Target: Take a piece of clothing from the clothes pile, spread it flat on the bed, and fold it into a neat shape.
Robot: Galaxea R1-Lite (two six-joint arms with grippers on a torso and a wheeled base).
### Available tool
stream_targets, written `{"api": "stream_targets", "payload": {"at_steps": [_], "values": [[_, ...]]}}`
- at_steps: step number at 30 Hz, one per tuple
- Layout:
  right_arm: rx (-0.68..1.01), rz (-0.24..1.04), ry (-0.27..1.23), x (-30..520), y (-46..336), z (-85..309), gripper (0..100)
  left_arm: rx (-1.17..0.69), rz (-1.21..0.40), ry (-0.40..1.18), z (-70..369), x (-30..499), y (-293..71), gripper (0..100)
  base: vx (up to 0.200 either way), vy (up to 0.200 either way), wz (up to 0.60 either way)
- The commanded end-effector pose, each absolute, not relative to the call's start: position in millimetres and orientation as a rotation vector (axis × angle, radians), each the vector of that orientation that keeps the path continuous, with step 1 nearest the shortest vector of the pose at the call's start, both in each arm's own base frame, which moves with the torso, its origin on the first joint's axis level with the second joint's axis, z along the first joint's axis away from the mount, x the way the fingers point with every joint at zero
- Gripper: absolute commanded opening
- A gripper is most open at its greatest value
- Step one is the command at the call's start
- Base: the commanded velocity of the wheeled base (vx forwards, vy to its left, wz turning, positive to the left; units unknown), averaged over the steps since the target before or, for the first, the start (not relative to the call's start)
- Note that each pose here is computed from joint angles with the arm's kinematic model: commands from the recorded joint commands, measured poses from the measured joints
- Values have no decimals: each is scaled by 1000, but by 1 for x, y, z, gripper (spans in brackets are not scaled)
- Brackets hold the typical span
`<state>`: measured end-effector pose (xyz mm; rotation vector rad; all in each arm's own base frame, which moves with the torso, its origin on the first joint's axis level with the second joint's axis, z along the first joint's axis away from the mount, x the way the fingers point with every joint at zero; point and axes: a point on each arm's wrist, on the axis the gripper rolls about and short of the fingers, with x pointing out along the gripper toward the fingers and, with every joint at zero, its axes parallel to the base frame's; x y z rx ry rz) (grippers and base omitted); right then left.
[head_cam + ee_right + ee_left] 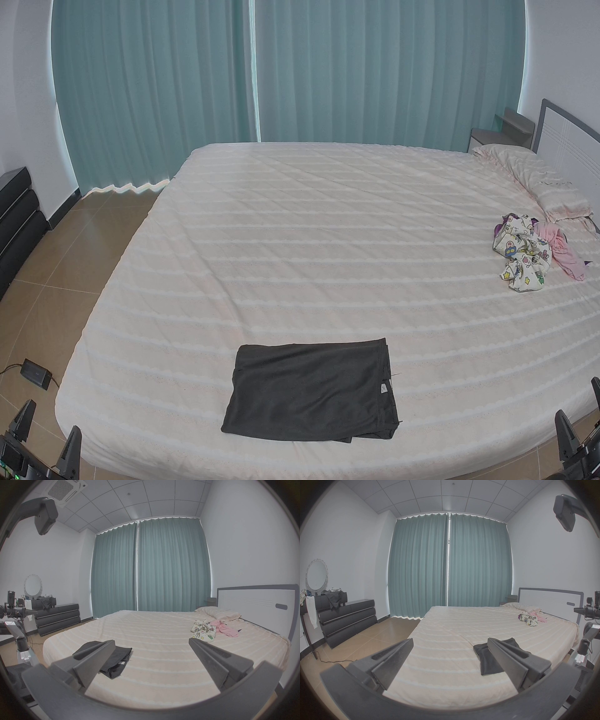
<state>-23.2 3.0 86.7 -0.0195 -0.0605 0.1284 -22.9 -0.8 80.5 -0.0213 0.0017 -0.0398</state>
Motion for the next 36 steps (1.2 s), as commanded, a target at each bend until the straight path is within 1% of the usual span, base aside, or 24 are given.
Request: {"api": "stream_targets", "payload": {"at_steps": [1, 3, 8, 13, 17, 20, 24, 36], "values": [[-33, 122, -62, -23, 3, 82, 100, -21, -40, 0, 76, -23, -1, 100, 0, 0, 0], [-47, 120, -62, -23, 3, 82, 100, -21, -38, 0, 76, -23, -1, 100, 0, 0, 0], [8, 121, -45, -24, 3, 82, 100, -21, -40, 0, 76, -23, -1, 100, 0, 0, 0], [19, 125, -34, -24, 3, 82, 100, -21, -38, 0, 76, -23, -1, 100, 0, 0, 0], [18, 148, -38, -24, 3, 82, 100, -23, -38, 0, 76, -23, -1, 100, 0, 0, 0], [30, 209, -41, -24, 5, 82, 100, -21, -38, 0, 76, -23, -1, 100, 0, 0, 0], [73, 201, -37, -24, 5, 81, 100, -23, -38, 0, 76, -23, -1, 100, 0, 0, 0], [79, 202, -53, -23, 5, 82, 100, -14, -40, 0, 76, -23, -1, 100, 0, 0, 0]]}}
